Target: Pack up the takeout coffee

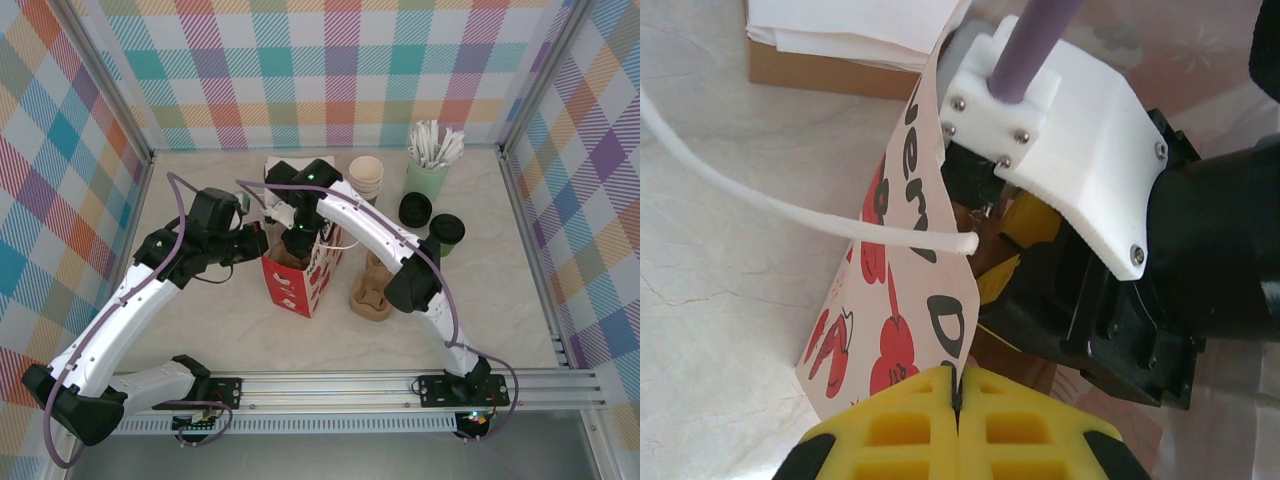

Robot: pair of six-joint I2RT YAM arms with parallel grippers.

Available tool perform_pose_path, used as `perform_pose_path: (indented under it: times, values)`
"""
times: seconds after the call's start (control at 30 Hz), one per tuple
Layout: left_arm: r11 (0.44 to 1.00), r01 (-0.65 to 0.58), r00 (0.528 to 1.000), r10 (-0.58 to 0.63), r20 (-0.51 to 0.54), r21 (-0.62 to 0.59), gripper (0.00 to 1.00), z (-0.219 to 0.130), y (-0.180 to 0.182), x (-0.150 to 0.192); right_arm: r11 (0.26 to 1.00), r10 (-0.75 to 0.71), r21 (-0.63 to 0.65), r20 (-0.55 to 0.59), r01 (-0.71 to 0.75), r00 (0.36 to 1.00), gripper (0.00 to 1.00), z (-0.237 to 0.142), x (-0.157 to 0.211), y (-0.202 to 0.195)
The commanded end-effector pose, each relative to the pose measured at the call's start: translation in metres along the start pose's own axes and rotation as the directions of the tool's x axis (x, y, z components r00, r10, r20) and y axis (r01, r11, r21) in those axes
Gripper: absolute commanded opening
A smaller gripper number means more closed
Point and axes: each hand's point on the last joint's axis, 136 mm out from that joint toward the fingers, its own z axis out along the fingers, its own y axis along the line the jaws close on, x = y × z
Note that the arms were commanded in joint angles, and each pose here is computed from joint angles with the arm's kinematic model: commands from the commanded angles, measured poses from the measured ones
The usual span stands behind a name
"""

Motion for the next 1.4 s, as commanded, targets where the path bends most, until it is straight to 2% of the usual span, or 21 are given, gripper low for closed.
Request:
perform_pose_path:
  times: [0.0, 0.13, 0.3, 0.53, 0.67, 0.83, 1.1, 1.37]
  values:
    - [0.998, -0.013, 1.000, 0.013, -0.002, 0.068, 0.05, -0.004, -0.014, 0.004, 0.998, 0.032, -0.053, -0.008, -0.032, 0.999, 0.29, -0.001, 0.001, 0.007]
    - [1.000, -0.015, 1.000, 0.015, 0.012, 0.014, 0.04, -0.006, -0.004, 0.004, 0.998, 0.042, -0.045, -0.023, -0.043, 0.999, 0.29, -0.004, 0.007, 0.003]
    - [0.997, -0.054, 0.999, 0.054, 0.007, 0.048, 0.04, -0.007, -0.015, 0.006, 0.998, 0.028, -0.050, -0.007, -0.029, 1.000, 0.29, -0.010, 0.007, 0.002]
    - [0.999, -0.051, 0.998, 0.050, 0.041, 0.018, 0.04, -0.013, -0.014, 0.000, 1.000, -0.019, -0.016, -0.124, 0.017, 0.992, 0.29, 0.016, 0.029, -0.006]
    - [0.999, -0.042, 0.998, 0.041, 0.056, 0.013, 0.04, -0.016, -0.013, -0.002, 0.999, -0.046, -0.014, -0.152, 0.045, 0.987, 0.30, 0.023, 0.034, -0.007]
    - [0.999, -0.042, 0.998, 0.042, 0.048, 0.016, 0.04, -0.015, -0.013, -0.001, 0.999, -0.039, -0.026, -0.114, 0.037, 0.993, 0.31, 0.019, 0.027, -0.004]
    - [0.999, -0.040, 0.998, 0.040, 0.044, 0.004, 0.04, -0.013, -0.011, 0.000, 0.999, -0.036, -0.018, -0.079, 0.035, 0.996, 0.44, 0.009, 0.023, -0.003]
    - [0.999, -0.036, 0.999, 0.036, 0.034, 0.000, 0.04, -0.010, -0.009, 0.003, 1.000, -0.029, -0.005, -0.015, 0.029, 0.999, 0.63, -0.011, 0.015, -0.003]
